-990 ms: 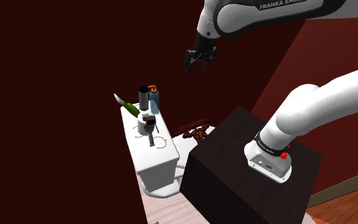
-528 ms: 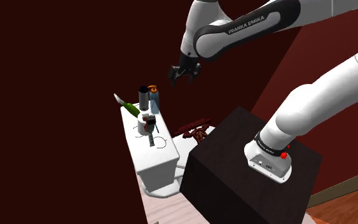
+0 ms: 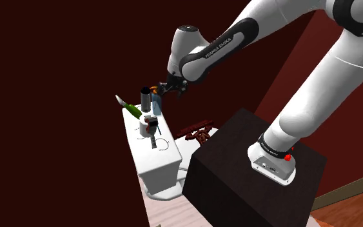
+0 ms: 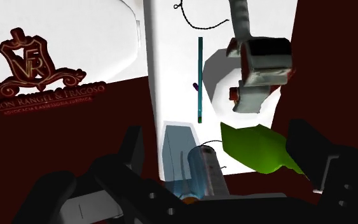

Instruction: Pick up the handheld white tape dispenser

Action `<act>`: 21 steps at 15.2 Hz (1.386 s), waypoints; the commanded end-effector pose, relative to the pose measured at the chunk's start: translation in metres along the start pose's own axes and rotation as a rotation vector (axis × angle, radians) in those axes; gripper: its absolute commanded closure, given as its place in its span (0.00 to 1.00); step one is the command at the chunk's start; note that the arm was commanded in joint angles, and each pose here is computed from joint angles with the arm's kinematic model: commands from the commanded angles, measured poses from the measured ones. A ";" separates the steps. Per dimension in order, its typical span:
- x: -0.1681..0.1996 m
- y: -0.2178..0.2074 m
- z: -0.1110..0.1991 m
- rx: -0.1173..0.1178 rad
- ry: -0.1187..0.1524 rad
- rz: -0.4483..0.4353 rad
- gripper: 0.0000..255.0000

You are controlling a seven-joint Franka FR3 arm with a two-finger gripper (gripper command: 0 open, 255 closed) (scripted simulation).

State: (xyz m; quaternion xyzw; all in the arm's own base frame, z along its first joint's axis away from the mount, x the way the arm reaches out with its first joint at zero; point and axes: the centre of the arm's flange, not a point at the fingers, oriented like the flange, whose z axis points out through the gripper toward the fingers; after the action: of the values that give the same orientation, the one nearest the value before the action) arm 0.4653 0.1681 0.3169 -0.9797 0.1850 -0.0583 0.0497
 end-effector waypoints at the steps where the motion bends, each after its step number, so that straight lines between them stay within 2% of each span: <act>1: 0.005 -0.012 0.022 0.009 -0.001 0.019 0.00; 12: 0.037 -0.074 0.147 0.049 -0.006 0.117 0.00; 21: 0.035 -0.073 0.193 0.051 -0.007 0.123 0.00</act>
State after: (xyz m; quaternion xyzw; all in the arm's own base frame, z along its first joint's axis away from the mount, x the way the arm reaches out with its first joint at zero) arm 0.5493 0.2367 0.1412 -0.9652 0.2432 -0.0564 0.0785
